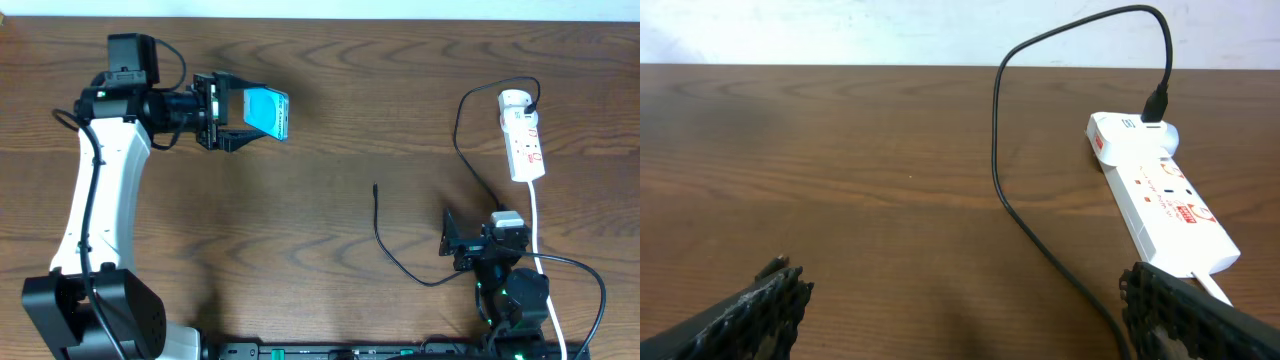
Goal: Plug charger to phone and switch on socket
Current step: 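Lift the phone with the left gripper and tilt it upright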
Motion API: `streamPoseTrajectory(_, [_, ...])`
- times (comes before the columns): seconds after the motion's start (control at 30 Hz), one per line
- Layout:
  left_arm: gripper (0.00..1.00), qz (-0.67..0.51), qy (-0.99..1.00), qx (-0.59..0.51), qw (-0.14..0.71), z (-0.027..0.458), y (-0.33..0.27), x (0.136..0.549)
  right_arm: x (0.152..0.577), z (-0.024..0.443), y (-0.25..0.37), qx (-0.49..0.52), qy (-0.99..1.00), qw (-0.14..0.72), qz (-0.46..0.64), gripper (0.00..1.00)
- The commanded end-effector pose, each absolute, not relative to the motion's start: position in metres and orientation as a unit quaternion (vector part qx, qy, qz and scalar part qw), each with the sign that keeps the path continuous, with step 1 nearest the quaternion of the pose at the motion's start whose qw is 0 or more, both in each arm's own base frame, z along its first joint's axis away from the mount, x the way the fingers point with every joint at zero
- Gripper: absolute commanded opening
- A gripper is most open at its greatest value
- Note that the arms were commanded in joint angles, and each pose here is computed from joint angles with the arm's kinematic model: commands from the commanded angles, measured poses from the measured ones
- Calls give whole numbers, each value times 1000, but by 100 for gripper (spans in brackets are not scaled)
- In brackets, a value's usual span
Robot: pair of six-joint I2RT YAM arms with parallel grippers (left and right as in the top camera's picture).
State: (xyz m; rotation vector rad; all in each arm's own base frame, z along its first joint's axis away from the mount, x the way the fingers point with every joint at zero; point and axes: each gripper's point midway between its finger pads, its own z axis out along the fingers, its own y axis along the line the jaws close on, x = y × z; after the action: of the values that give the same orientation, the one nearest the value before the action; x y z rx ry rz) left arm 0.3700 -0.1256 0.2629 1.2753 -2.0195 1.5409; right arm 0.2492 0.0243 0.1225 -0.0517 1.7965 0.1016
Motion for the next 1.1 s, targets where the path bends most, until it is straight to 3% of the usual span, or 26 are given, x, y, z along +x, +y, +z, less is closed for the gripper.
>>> streamPoseTrajectory(0.0, [7,606,-647,399,234,306,-134,354,249,122,22,-19,782,622,41,99])
streamPoseTrajectory(0.2, [7,638,-624,367,263,324,-133,346,249,122,22,-19,782,622,41,99])
streamPoseTrajectory(0.63, [7,640,-635,358,242,323,-132,350,249,122,22,-19,782,622,41,99])
streamPoseTrajectory(0.83, [7,575,-713,386,113,279,-118,372,249,122,22,-19,782,622,41,99])
streamPoseTrajectory(1.07, [7,400,-796,455,-1,214,-81,382,249,122,22,-19,782,622,41,99])
